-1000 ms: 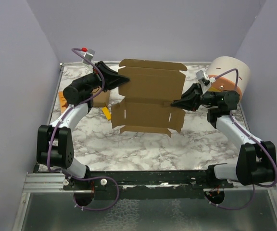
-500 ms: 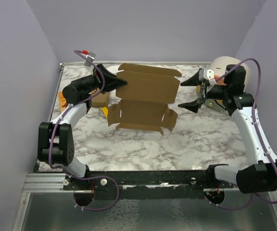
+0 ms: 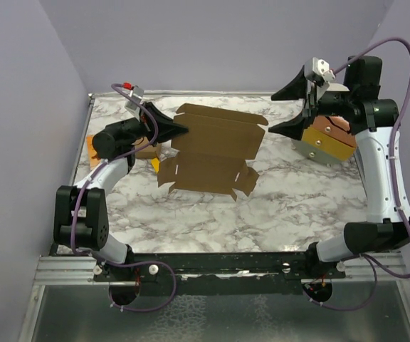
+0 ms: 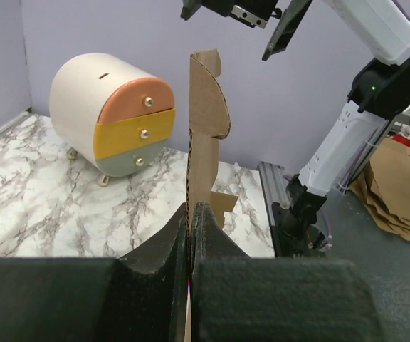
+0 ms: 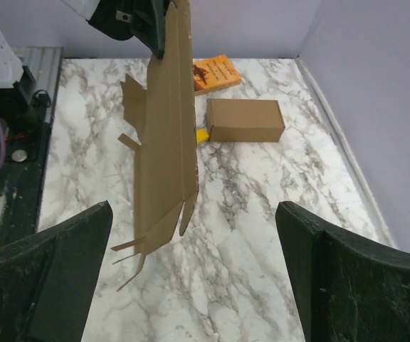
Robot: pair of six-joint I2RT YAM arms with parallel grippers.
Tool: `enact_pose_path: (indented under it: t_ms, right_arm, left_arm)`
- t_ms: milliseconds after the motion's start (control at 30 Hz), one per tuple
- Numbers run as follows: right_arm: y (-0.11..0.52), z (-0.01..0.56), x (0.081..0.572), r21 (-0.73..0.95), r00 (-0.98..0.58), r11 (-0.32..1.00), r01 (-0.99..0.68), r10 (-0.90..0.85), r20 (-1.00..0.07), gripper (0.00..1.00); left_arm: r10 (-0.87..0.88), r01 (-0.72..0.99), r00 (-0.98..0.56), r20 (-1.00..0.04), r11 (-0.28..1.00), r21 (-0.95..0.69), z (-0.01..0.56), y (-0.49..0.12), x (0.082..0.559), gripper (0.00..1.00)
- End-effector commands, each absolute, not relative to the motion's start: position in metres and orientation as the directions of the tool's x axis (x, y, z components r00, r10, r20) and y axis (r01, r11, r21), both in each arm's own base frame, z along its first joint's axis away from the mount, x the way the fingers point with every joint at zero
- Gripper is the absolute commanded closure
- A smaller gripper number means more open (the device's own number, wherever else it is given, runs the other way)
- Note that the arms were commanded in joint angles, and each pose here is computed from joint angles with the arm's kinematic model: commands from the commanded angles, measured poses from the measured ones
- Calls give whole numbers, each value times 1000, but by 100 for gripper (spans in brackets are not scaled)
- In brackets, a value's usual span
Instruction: Fold the paper box
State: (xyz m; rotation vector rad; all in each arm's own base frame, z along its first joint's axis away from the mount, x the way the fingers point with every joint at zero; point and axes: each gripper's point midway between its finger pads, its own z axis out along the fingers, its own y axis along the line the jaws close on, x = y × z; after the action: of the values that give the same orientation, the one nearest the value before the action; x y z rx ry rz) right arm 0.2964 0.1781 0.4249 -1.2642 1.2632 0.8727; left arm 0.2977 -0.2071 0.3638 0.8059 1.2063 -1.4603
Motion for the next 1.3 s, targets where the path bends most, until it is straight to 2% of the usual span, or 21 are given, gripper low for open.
enact_pose_path:
  t_ms: [0,133,367,667,800,900,967,1200,1267]
  right_arm:
    - [198,416,284,-31,5,144,-989,-176,-984,0]
    - [219,408,287,9,-37,129,-992,-216,-976,2]
    - [253,386,288,50,-85,123,-991,-297,-951,15]
    - [261,381,280,58,-87,99,-993,-324,-942,52]
    - [260,376,281,55,-87,104,-993,-340,-936,51]
    - [258,382,281,24,-63,114,-993,-345,-936,41]
    - [255,390,279,-5,-37,119,-993,-343,-938,38]
    - [245,397,272,-67,8,150,-986,-366,-930,40]
    - [244,395,271,-65,4,150,-987,-369,-929,44]
  left_arm:
    - [-310,999,51,-949,35,42,387,-207,269,100]
    - [-309,997,70,-948,37,62,389,-208,267,100]
    - [-289,996,84,-954,37,77,390,-213,266,100]
    - [-267,996,91,-959,25,88,392,-215,267,100]
    - [-261,995,98,-960,20,96,394,-216,266,100]
    - [-248,995,95,-964,14,94,395,-216,266,100]
    - [-237,996,92,-967,13,92,393,-216,266,100]
    - [-214,997,81,-973,29,77,388,-217,274,100]
    - [-215,997,81,-973,29,76,389,-217,275,100]
